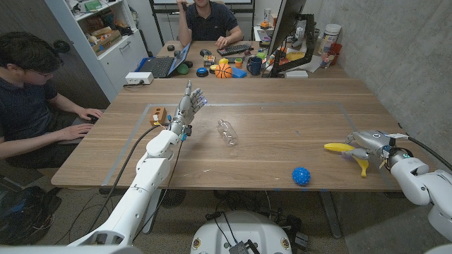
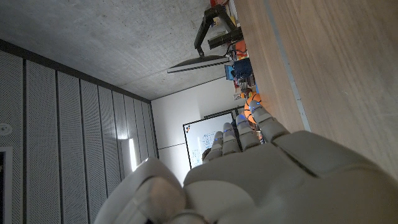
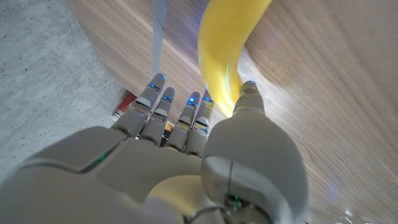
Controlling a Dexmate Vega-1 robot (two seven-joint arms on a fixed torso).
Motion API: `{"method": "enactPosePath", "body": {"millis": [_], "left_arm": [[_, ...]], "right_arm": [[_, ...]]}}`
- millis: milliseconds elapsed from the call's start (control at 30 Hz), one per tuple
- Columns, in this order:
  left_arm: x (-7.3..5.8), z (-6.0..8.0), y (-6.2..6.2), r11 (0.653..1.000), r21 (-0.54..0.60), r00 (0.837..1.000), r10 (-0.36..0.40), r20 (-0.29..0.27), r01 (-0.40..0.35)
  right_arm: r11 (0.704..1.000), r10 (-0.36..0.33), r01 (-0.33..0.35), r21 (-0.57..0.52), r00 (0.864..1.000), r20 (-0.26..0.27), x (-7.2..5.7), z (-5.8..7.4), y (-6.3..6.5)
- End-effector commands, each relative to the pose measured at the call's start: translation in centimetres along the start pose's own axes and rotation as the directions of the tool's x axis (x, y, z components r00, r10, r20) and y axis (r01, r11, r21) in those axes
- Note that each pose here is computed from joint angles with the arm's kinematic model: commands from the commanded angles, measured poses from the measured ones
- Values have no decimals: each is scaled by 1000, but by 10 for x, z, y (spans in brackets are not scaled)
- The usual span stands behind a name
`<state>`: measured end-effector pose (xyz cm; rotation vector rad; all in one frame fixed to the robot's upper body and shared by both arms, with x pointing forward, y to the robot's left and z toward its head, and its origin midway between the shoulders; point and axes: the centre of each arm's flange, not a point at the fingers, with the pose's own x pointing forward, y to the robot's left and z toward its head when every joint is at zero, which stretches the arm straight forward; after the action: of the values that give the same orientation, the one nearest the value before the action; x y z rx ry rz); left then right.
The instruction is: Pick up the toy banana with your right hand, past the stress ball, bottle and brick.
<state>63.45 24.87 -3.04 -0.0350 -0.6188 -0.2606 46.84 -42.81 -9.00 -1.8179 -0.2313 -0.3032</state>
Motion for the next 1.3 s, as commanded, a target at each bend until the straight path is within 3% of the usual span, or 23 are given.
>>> {"method": "enactPosePath", "body": {"millis": [33, 400, 667, 900, 1300], "left_arm": [[7, -4, 3, 1000, -5, 1000, -9, -8, 9], [13, -9, 4, 1000, -12, 1000, -19, -17, 19], [14, -10, 5, 1000, -12, 1000, -19, -18, 18], [14, -10, 6, 1000, -11, 1000, -19, -19, 19], [12, -12, 7, 1000, -15, 999, -18, -30, 18]], "right_arm": [[1000, -25, 25, -6, 1000, 4, -1, 4, -13], [994, -109, 109, 15, 994, 0, 5, 7, -39], [980, -190, 191, 55, 981, -20, 13, 8, -55], [974, -219, 219, 65, 976, 0, 23, 13, -63], [968, -249, 247, 39, 967, 49, 35, 18, -89]]}}
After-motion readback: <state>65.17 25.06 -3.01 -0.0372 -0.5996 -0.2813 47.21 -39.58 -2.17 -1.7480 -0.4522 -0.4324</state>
